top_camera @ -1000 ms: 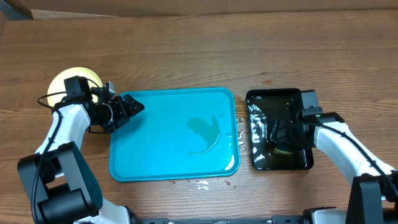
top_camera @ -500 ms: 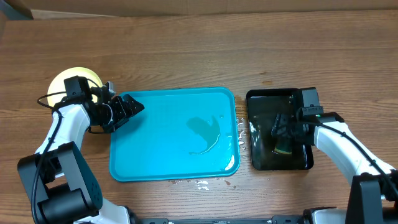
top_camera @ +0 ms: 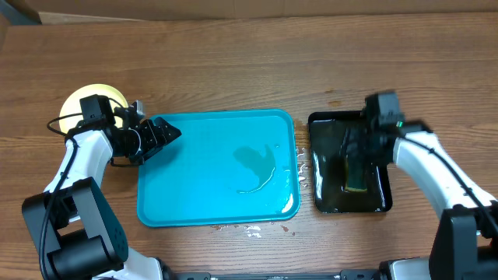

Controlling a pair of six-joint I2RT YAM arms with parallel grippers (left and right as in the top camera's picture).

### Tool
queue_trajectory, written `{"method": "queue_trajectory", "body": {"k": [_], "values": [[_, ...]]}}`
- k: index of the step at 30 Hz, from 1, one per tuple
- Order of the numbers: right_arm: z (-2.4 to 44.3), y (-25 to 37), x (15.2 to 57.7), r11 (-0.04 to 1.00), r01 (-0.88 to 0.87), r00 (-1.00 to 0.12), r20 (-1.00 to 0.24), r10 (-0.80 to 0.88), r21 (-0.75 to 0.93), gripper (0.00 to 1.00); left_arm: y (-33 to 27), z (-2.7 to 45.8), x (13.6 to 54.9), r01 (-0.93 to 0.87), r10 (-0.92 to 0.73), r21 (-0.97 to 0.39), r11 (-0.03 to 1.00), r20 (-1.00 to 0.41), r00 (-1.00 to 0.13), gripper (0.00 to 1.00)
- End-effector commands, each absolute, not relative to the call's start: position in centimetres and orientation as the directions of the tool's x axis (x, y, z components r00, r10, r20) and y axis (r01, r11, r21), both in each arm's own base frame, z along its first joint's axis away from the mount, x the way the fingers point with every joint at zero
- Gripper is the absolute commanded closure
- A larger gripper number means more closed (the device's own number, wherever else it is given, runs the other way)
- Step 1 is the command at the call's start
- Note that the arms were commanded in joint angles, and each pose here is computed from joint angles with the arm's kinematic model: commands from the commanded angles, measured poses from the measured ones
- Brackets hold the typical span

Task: Clean dirty plates on tray and stack at the side
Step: 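Release the sponge in the black tray and lift the right gripper away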

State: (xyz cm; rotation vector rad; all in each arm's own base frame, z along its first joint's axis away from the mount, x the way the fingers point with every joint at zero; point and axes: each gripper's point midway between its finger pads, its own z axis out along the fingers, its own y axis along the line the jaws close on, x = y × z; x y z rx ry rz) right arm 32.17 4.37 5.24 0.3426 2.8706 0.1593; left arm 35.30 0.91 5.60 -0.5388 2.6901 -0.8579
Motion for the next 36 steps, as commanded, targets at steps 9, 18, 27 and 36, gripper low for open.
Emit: {"method": "queue_trajectory", "body": {"k": [9,18,27,36], "values": [[15.3,5.2,36.3,0.97,0.166,-0.918,-0.332,0.217,0.176,0.0,0.4,13.2,36.3,-0.073,-0.367,-0.608,0.791,-0.375,-0.851,0.0],[15.3,5.2,36.3,0.97,0.166,-0.918,-0.331,0.217,0.176,0.0,1.4,16.8,36.5,-0.028,-0.351,-0.537,0.843,-0.509,-0.786,0.0],[15.3,5.2,36.3,0.97,0.166,-0.918,-0.331,0.217,0.176,0.0,1.4,16.3,36.6,-0.035,-0.353,-0.54,0.841,-0.498,-0.792,0.0],[15.2,5.2,36.2,0.97,0.166,-0.919,-0.33,0.217,0.175,0.0,1.4,16.3,36.6,-0.034,-0.352,-0.54,0.841,-0.498,-0.792,0.0]]}}
